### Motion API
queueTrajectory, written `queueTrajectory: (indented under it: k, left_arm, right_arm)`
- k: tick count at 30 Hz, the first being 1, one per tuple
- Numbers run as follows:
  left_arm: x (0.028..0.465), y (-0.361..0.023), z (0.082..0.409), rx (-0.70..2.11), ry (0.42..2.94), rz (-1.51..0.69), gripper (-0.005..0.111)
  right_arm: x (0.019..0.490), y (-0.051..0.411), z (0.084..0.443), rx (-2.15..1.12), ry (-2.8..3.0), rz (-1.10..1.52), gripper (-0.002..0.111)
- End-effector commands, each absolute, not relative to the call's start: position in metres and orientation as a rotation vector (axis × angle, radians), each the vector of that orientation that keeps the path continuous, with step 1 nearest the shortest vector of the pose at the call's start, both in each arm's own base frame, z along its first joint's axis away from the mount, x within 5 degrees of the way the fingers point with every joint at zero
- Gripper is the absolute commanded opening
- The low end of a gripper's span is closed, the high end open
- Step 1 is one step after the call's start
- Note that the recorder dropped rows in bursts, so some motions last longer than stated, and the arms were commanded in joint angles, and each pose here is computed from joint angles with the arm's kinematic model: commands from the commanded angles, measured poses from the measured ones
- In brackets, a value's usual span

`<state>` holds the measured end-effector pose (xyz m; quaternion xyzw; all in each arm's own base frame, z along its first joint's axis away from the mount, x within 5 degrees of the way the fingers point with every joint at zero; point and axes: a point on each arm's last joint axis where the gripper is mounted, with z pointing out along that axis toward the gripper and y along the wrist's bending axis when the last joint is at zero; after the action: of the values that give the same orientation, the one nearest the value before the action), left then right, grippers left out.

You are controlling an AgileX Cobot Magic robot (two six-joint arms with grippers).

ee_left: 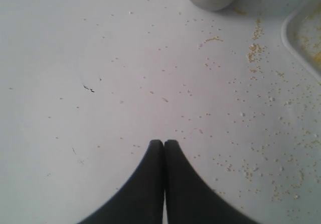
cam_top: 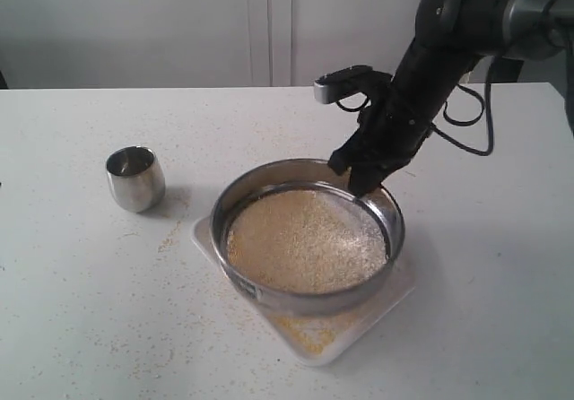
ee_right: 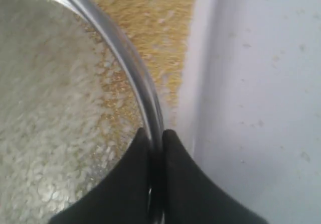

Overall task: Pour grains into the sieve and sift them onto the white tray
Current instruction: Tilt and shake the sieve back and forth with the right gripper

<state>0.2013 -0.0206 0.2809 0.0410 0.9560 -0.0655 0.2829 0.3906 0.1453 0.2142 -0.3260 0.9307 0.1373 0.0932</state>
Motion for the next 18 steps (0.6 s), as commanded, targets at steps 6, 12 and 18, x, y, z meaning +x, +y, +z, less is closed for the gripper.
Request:
queueTrajectory:
  k: [6,12,18]
  left_arm:
    - [0.198,-0.022,0.28,0.122,2.57,-0.174,0.0]
    - [0.198,-0.022,0.28,0.122,2.57,-0.174,0.0]
    - [0.198,-0.022,0.28,0.122,2.57,-0.174,0.0]
  right_arm:
    - [0.398,0.147,0.225,-0.918,2.664,0.354,0.0]
    - [0.38,0.166,0.228,-1.307,2.51,0.618,0.0]
    - [0.404,0.151,0.227,-0.549,2.713,0.4,0.0]
